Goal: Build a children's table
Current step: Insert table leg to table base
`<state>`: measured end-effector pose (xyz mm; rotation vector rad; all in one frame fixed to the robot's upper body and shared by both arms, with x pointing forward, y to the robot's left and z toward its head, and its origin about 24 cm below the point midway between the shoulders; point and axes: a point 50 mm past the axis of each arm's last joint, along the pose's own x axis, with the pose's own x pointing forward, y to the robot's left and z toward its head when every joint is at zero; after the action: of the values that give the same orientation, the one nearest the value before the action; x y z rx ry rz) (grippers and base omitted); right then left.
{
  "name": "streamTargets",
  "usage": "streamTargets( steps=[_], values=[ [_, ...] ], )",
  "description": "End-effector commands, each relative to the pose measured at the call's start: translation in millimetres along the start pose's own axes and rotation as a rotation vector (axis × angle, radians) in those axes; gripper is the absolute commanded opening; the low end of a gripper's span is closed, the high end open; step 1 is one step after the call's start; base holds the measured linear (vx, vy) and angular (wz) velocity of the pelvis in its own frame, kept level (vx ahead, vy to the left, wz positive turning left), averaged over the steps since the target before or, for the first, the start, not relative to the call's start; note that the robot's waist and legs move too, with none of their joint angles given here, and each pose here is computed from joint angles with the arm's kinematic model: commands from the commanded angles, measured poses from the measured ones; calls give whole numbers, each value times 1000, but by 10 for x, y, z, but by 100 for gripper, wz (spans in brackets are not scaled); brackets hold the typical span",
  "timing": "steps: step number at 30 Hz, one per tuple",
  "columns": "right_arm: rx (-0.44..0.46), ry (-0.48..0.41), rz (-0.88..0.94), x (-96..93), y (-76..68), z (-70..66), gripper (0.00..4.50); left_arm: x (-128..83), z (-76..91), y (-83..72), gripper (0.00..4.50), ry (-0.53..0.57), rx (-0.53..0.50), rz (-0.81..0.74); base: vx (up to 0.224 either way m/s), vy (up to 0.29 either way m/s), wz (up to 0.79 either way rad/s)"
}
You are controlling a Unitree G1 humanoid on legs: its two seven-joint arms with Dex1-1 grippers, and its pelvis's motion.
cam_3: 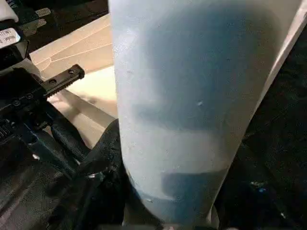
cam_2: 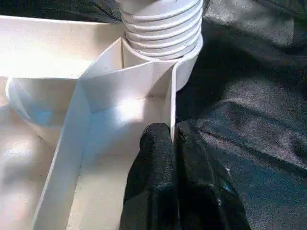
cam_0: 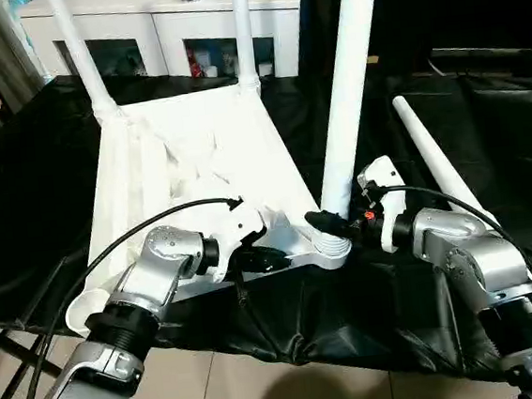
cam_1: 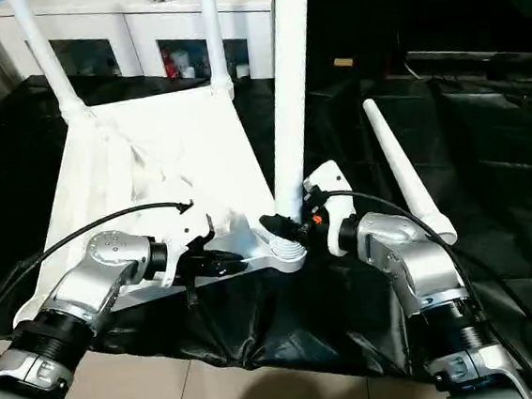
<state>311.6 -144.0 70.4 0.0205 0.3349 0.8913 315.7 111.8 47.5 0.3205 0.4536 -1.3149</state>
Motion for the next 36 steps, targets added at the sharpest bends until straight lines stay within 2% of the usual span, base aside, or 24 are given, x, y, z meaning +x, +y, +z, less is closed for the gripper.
streamTargets(
  steps=[1,8,14,17,21,23,26,27,31,36],
  values=[
    [-8,41,-14,21,-17,-48,191,-31,-65,23,0,46,-22,5,0,0,0],
    [6,35,-32,11,-29,-83,191,-28,-123,-23,0,119,19,-34,0,0,0],
    [94,-34,-119,-83,-109,-185,191,-7,-86,-19,0,99,6,-28,0,0,0],
    [142,-79,-164,-169,-124,-290,191,5,-64,3,0,91,-1,-17,0,0,0],
    [164,-100,-173,-219,-94,-376,191,16,-56,19,0,91,-2,-7,0,0,0],
    [171,-111,-189,-255,-64,-466,191,25,-51,32,0,92,-3,4,0,0,0],
    [158,-91,-208,-264,-56,-523,191,29,-47,35,0,92,-4,6,0,0,0],
    [125,-63,-214,-259,-37,-554,191,31,-46,35,0,93,-4,7,0,0,0],
    [79,-47,-201,-214,9,-519,191,41,-40,38,0,93,-3,7,0,0,0],
    [5,14,-150,-129,37,-473,191,46,-40,38,0,98,7,-1,0,0,0]
  ],
)
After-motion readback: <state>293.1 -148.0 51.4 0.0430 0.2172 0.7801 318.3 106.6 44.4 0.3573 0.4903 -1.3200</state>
